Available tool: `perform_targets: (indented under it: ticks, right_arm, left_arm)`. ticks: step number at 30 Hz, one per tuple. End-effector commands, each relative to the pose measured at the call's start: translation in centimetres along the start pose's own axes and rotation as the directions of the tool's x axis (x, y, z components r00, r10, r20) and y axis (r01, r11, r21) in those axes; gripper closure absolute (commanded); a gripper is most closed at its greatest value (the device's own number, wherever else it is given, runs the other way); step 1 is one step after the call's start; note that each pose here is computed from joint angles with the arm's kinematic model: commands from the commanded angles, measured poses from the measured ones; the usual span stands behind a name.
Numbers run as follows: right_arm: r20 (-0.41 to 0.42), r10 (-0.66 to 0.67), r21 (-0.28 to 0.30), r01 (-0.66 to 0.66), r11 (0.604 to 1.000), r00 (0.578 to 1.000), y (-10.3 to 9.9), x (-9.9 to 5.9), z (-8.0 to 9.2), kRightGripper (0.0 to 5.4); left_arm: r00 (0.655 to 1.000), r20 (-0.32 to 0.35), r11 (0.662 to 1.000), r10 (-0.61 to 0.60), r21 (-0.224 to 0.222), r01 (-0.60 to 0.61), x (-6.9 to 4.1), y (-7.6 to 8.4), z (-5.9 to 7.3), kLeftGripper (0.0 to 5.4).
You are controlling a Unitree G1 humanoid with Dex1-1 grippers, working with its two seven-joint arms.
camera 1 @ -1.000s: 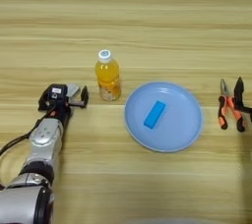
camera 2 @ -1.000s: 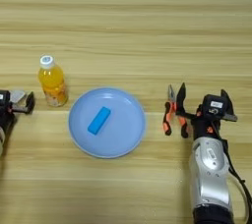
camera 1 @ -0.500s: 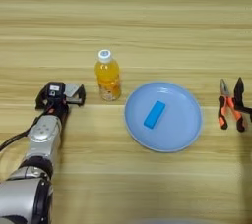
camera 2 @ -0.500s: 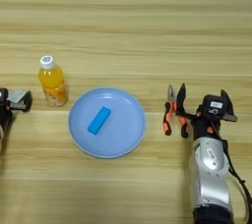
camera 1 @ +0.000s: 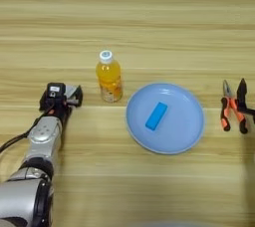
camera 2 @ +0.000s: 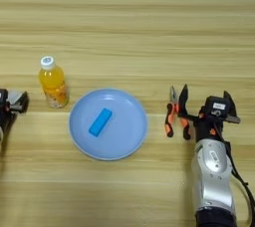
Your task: Move the objects on the table
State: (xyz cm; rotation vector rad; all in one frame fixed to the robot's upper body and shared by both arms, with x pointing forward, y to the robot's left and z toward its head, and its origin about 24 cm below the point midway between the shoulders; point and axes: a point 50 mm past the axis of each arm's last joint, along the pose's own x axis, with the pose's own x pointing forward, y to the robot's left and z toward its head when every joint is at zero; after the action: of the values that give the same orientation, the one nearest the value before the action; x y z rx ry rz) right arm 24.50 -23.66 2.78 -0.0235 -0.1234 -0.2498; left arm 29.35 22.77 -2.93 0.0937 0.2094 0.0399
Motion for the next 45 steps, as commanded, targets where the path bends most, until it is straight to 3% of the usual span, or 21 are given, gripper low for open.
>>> perform_targets:
  ticks: [1,8,19,24,30,38,41,45]
  right_arm:
    - [0.007,0.003,-0.001,-0.003,1.000,1.000,0.0,0.2,0.2,0.00]
    - [0.007,0.002,-0.002,-0.002,1.000,1.000,-0.1,0.2,0.2,0.00]
    - [0.006,0.002,-0.001,-0.002,1.000,1.000,-0.1,0.1,0.2,0.00]
    - [0.005,0.002,-0.001,-0.002,1.000,1.000,-0.1,0.1,0.2,0.00]
    - [0.003,0.004,0.000,-0.004,1.000,1.000,0.0,0.1,0.1,0.00]
    - [0.003,0.007,0.003,-0.007,1.000,1.000,0.1,0.2,0.1,0.00]
    - [0.003,0.007,0.004,-0.007,1.000,1.000,0.2,0.2,0.1,0.00]
    - [0.004,0.006,0.004,-0.006,1.000,1.000,0.1,0.2,0.1,0.00]
  left_arm:
    - [0.999,-0.051,1.000,-0.007,0.001,0.007,-0.4,0.1,-1.0,1.69]
    - [0.999,-0.045,1.000,-0.013,-0.005,0.013,-0.4,0.0,-0.9,2.39]
    - [1.000,-0.026,1.000,-0.011,-0.012,0.010,-0.5,0.2,-0.8,2.43]
    - [1.000,0.015,1.000,-0.012,-0.003,0.012,-0.3,0.2,-0.1,2.43]
    - [0.993,0.118,1.000,-0.005,-0.004,0.006,-0.2,0.3,1.5,2.43]
    - [0.956,0.294,1.000,0.006,0.003,-0.008,-0.5,0.8,5.0,2.43]
    - [0.940,0.341,1.000,0.013,0.010,-0.018,-0.8,1.1,6.3,2.43]
    - [0.895,0.446,1.000,0.003,0.012,-0.009,-1.9,1.3,8.9,2.43]
